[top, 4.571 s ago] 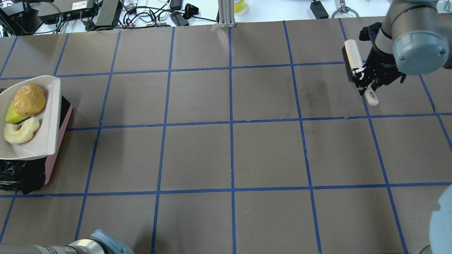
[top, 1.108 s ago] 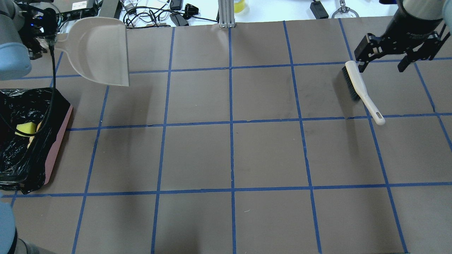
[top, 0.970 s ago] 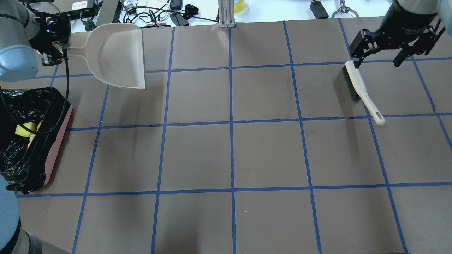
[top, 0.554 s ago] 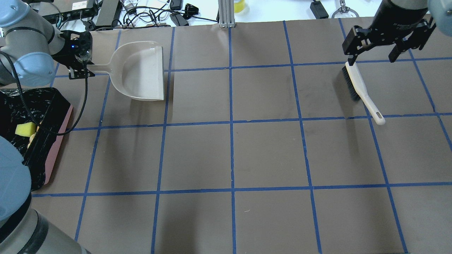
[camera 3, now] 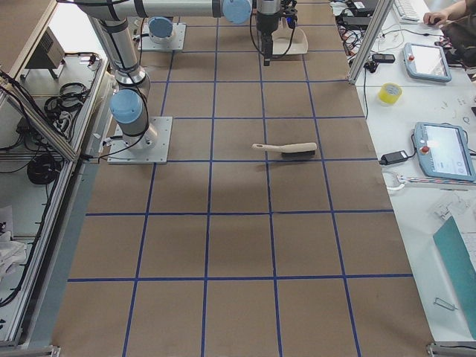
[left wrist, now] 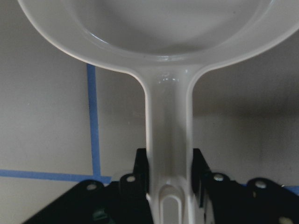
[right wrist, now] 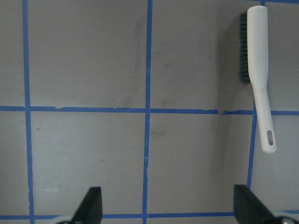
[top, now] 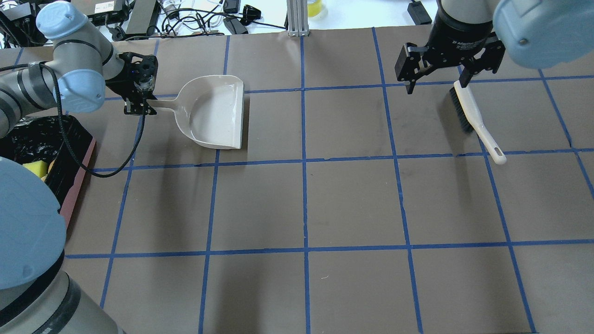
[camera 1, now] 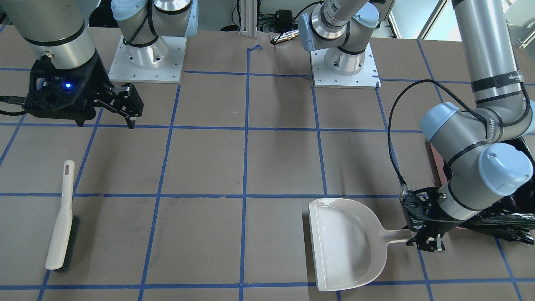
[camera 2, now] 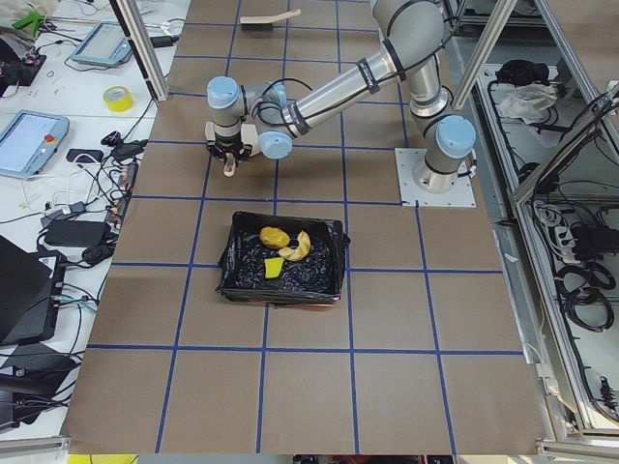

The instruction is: Sweep and dump trash into bin

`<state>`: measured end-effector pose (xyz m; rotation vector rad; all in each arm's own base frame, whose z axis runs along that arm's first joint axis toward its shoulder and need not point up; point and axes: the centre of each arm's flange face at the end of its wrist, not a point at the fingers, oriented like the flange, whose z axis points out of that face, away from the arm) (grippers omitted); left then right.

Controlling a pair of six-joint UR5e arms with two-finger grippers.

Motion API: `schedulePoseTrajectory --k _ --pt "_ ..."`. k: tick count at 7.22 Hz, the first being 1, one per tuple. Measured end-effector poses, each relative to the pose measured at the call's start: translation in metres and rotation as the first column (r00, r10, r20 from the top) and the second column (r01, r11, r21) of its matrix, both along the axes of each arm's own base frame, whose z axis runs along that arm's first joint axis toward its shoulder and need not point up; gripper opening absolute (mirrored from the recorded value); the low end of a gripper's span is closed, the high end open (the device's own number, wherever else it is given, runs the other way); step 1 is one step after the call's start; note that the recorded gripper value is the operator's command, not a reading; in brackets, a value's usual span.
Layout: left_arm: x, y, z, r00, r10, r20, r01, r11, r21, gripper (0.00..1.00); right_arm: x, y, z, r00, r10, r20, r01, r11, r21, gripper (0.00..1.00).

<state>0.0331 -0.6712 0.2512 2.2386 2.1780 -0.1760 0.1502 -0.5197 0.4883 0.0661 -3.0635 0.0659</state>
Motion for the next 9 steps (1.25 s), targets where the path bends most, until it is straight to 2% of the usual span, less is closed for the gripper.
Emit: schedulePoseTrajectory --k 3,5,9 --pt "-0.003 0.008 -0.009 1.0 -0.012 0.003 0.012 0.999 0.039 0.0 0.007 0.007 0.004 1.0 0.022 0.004 -0.022 1.0 0.001 1.0" --pt "-0.003 0.007 -0.011 1.0 -0.013 0.008 0.013 0.999 0.039 0.0 0.008 0.009 0.002 1.0 0.026 0.007 -0.026 1.0 0.009 1.0" --pt "-0.002 0.004 -0.007 1.0 -0.01 0.014 0.01 1.0 0.021 0.0 0.011 0.012 -0.023 0.999 0.026 0.038 -0.028 0.998 0.059 1.0"
